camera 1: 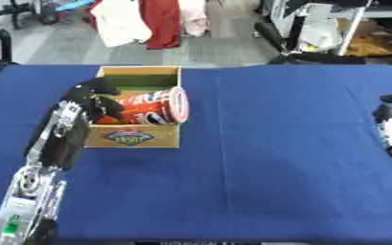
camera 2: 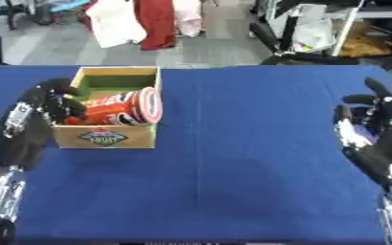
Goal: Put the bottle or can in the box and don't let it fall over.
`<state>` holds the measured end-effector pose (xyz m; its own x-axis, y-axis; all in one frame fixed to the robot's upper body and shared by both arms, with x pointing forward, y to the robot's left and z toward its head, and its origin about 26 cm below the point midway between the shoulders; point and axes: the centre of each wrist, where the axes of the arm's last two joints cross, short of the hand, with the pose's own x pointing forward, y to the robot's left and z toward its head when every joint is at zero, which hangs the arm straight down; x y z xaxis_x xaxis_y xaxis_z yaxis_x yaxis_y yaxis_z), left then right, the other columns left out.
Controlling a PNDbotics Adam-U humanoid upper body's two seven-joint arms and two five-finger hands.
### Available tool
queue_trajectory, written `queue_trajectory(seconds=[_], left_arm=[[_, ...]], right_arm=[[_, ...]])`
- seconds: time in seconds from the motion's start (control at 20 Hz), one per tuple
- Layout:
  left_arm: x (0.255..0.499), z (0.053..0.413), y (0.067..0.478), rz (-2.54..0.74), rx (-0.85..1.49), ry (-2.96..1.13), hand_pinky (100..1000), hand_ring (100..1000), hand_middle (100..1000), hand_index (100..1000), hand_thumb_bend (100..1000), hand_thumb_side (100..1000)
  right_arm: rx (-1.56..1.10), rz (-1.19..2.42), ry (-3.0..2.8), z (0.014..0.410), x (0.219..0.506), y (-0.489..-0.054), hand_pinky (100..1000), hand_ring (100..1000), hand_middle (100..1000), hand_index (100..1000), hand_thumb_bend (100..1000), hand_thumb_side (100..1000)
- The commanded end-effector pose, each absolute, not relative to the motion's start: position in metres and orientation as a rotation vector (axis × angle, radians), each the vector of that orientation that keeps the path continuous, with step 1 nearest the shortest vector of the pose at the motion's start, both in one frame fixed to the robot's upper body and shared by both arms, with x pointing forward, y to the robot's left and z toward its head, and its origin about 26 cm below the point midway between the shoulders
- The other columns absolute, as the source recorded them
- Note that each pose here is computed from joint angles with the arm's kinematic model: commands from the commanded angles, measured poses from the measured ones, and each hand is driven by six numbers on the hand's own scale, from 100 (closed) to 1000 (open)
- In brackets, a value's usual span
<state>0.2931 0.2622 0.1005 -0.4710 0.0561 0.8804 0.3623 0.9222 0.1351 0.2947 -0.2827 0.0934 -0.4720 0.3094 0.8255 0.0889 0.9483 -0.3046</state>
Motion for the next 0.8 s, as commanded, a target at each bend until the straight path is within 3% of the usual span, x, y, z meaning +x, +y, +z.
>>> queue_trajectory(seconds=[0.05,0.8], left_arm=[[0.294,0.11,0.263,-0.388,-0.295,-2.073,605,609,667,829,100,755],[0.294,0.109,0.262,-0.396,-0.284,-2.064,602,608,666,827,100,771]], right_arm=[[-0.274,0.257,-2.068,0.095,0.296,-0.281,626,621,663,943,180,381],[-0.237,0.214,-2.033,0.084,0.297,-0.277,603,594,637,945,141,378]])
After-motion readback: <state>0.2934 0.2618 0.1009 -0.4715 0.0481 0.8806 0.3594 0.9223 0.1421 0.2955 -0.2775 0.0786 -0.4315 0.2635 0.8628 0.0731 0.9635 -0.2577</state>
